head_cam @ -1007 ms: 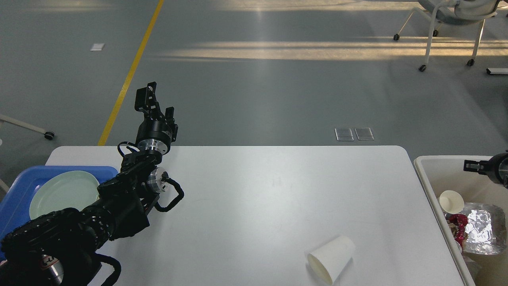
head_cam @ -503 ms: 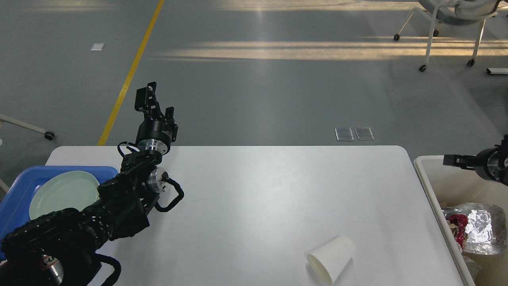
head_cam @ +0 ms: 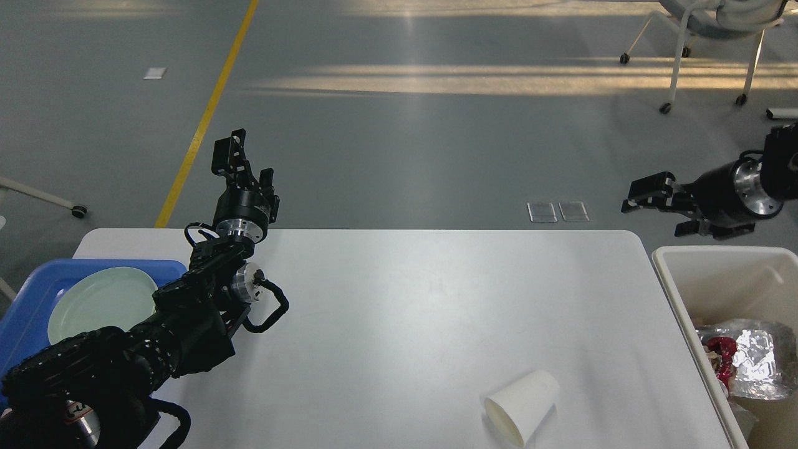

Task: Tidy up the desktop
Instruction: 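Raise the right gripper out of the bin and swing it over the table, then lower the right gripper onto the tipped paper cup and grasp it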

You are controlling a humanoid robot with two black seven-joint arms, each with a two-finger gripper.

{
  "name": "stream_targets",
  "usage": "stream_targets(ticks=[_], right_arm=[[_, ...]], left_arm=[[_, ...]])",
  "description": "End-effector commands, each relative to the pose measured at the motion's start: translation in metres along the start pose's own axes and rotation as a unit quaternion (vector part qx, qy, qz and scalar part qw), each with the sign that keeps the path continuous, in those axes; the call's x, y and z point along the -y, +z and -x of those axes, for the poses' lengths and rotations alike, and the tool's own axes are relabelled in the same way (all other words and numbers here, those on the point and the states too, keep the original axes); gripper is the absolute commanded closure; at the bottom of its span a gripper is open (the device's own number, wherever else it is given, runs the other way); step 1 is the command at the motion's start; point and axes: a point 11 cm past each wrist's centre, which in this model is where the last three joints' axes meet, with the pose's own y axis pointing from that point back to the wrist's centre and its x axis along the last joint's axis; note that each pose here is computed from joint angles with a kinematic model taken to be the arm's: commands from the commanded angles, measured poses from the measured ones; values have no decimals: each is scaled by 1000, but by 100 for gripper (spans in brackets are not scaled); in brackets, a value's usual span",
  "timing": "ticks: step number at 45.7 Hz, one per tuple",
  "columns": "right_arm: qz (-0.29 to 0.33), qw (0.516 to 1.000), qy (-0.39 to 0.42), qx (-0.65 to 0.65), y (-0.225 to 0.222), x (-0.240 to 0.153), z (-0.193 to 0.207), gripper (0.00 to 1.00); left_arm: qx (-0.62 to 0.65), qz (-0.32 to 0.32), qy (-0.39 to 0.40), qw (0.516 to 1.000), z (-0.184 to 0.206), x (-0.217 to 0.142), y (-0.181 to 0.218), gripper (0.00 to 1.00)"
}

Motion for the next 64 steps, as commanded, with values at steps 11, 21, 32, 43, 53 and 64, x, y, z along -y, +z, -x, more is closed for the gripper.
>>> stream_targets(ticks=[11,21,32,43,53,64], right_arm=[[-110,989,-78,-53,-101,-99,-4,0],[-169,980,-38,-96,-155,-155,-5,0],[-206,972,-20,-112,-182,-184,-3,0],[-171,979,-67,-93,-162,-139,5,0],[-121,980,-138,-72,-127,-77,27,0],[-69,968,-236,-48,-92,-1,76,0]], left_arm=[[0,0,0,1000,0,0,0,2],[0,0,0,1000,0,0,0,2],[-1,0,0,1000,0,0,0,2],[-1,0,0,1000,0,0,0,2],[0,1,0,1000,0,0,1,2],[0,0,0,1000,-1,0,0,2]])
